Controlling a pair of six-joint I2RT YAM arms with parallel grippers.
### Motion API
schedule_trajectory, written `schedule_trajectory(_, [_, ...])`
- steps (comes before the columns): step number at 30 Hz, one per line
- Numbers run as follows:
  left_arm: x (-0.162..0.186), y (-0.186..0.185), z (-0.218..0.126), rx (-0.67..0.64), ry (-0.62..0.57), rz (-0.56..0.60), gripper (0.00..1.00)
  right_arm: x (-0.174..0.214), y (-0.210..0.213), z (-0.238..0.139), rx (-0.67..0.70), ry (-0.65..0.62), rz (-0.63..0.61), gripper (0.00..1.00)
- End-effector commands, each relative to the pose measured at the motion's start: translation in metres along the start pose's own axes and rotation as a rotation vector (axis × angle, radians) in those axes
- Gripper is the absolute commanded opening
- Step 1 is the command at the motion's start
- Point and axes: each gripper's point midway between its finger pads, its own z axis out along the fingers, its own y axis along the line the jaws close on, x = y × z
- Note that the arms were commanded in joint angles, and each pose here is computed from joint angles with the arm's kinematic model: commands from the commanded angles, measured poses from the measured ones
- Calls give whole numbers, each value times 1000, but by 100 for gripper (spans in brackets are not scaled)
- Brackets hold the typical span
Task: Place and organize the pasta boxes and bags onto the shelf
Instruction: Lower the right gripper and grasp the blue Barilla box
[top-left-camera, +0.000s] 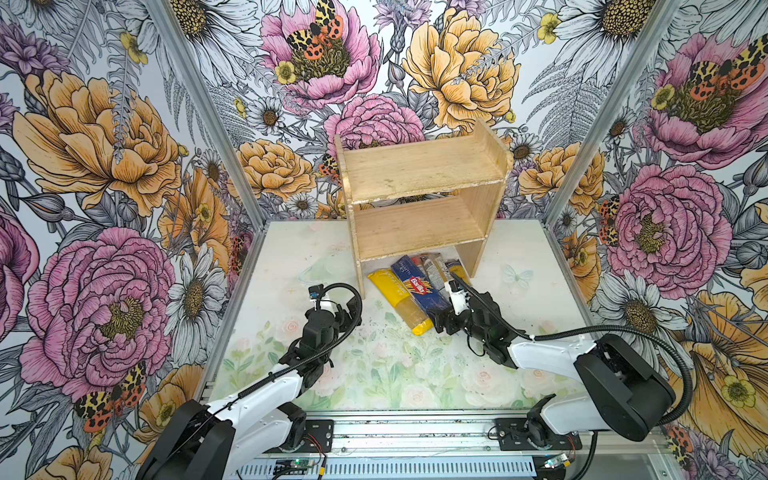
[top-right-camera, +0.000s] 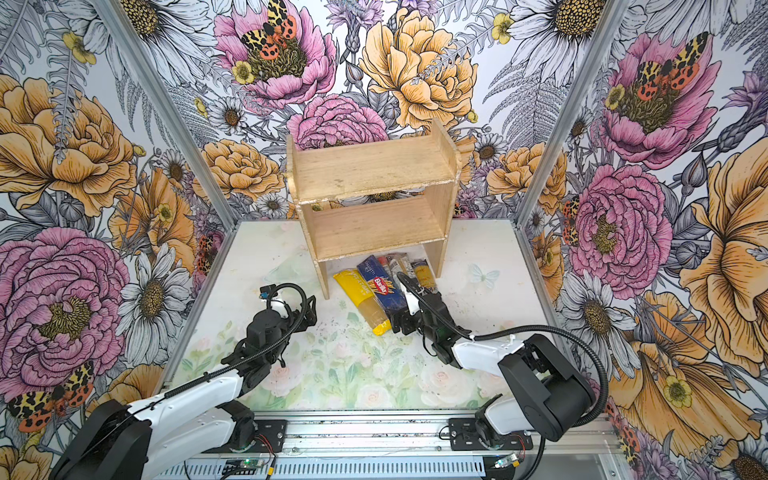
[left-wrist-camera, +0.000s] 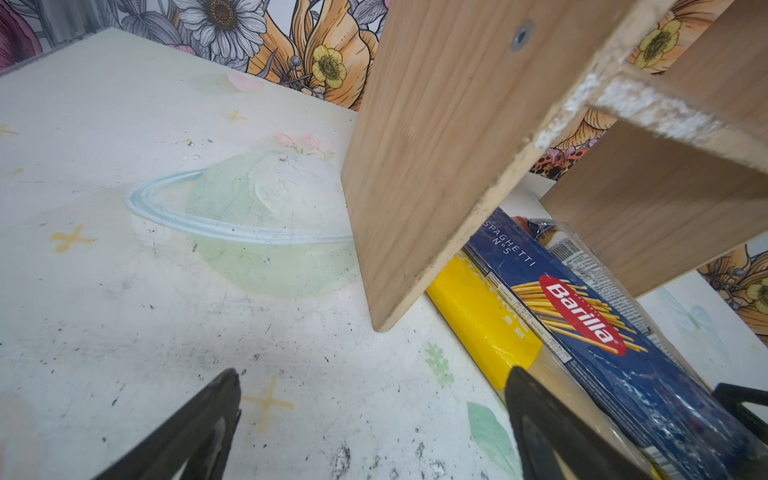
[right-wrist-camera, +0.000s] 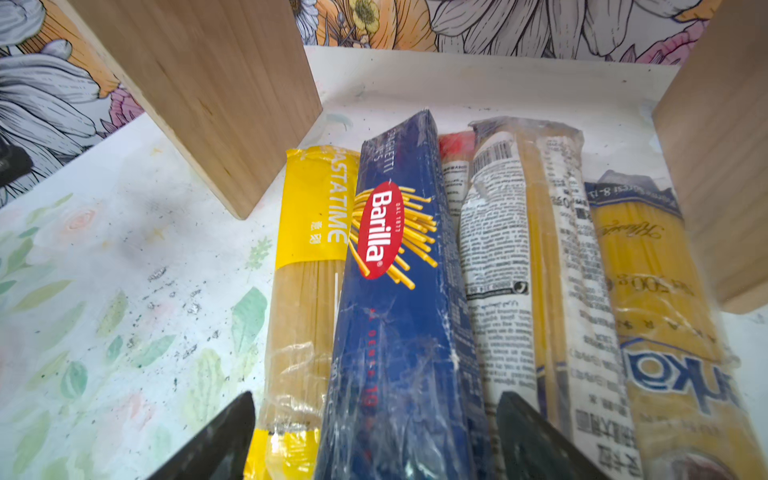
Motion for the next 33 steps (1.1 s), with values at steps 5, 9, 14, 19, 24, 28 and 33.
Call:
schedule_trajectory(5, [-2, 0, -5, -3, 0, -4, 99, -7, -5, 13, 61, -7, -38, 92])
schedule_trajectory(9, [-1, -2, -6, 6, 12, -5, 99, -17, -5, 10, 70, -24, -69, 94])
schedule_trajectory(14, [1, 0, -7, 2, 17, -10, 99, -9, -4, 26, 74, 87, -134, 92])
schedule_trajectory(19, [0, 0, -10, 5, 17, -13, 99, 12, -7, 42, 134, 215, -219, 91])
schedule_trajectory(24, [-4, 1, -12, -4, 4, -5, 99, 20, -6, 45, 161, 244, -243, 87])
schedule_trajectory(28, [-6, 0, -12, -3, 2, -9, 99, 30, -11, 43, 188, 284, -241, 80])
schedule_trajectory(33, [-5, 0, -11, -3, 5, -10, 99, 47, -6, 43, 159, 330, -241, 72])
